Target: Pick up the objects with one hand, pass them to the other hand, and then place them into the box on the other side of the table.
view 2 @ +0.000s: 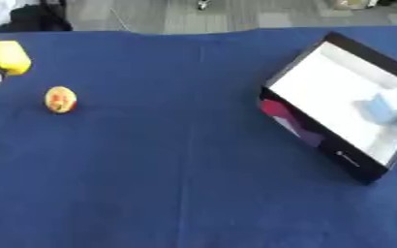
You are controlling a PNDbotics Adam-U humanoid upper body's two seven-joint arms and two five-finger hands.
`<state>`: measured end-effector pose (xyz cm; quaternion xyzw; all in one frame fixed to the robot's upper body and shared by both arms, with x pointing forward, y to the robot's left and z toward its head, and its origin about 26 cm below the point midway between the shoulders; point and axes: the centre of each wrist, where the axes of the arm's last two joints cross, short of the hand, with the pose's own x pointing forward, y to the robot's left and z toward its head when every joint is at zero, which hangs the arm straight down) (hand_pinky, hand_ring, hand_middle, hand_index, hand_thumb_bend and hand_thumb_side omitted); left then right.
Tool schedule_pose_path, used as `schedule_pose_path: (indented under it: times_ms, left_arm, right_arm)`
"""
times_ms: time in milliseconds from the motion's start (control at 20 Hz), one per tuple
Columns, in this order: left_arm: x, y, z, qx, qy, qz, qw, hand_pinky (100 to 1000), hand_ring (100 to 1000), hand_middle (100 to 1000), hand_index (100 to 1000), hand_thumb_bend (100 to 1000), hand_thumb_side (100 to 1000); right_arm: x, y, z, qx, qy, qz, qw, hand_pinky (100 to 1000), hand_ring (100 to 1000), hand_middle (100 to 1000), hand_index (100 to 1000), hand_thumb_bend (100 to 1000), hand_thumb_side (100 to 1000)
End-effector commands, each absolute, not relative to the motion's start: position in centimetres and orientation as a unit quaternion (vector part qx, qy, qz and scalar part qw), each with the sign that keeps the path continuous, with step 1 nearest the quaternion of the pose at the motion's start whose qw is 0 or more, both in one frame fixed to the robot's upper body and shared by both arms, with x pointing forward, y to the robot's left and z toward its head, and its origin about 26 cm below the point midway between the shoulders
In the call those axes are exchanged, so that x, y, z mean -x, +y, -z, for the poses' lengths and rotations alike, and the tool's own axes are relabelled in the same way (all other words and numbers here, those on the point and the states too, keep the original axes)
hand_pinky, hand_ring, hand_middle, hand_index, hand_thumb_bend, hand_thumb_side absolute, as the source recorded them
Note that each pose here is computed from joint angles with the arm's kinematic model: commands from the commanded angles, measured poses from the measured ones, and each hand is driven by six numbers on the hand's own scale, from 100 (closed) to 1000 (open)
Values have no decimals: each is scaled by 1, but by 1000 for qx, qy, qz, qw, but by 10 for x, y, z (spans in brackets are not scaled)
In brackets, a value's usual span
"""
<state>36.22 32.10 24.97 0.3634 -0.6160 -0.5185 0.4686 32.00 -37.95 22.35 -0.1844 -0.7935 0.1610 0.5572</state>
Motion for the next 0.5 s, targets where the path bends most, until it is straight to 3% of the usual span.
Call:
schedule_pose_path:
  times_ms: [50,400,500]
  left_arm:
    - [-358,311,-259,-350,-657,497,447,820,722,679,636,100,222]
    - [-362,291,-244,-310,-702,463,443,819,713,670,633,100,273]
    - [-364,284,-238,-296,-711,458,444,819,711,669,632,100,290]
  right_arm:
    - [-317,-376,-243,186,-807,-175,532,930,899,1000,1000,100,560]
    - [-317,-356,-258,162,-824,-211,501,930,907,1000,1000,100,506]
    - [-317,-346,-265,151,-827,-234,488,935,917,1000,1000,100,439]
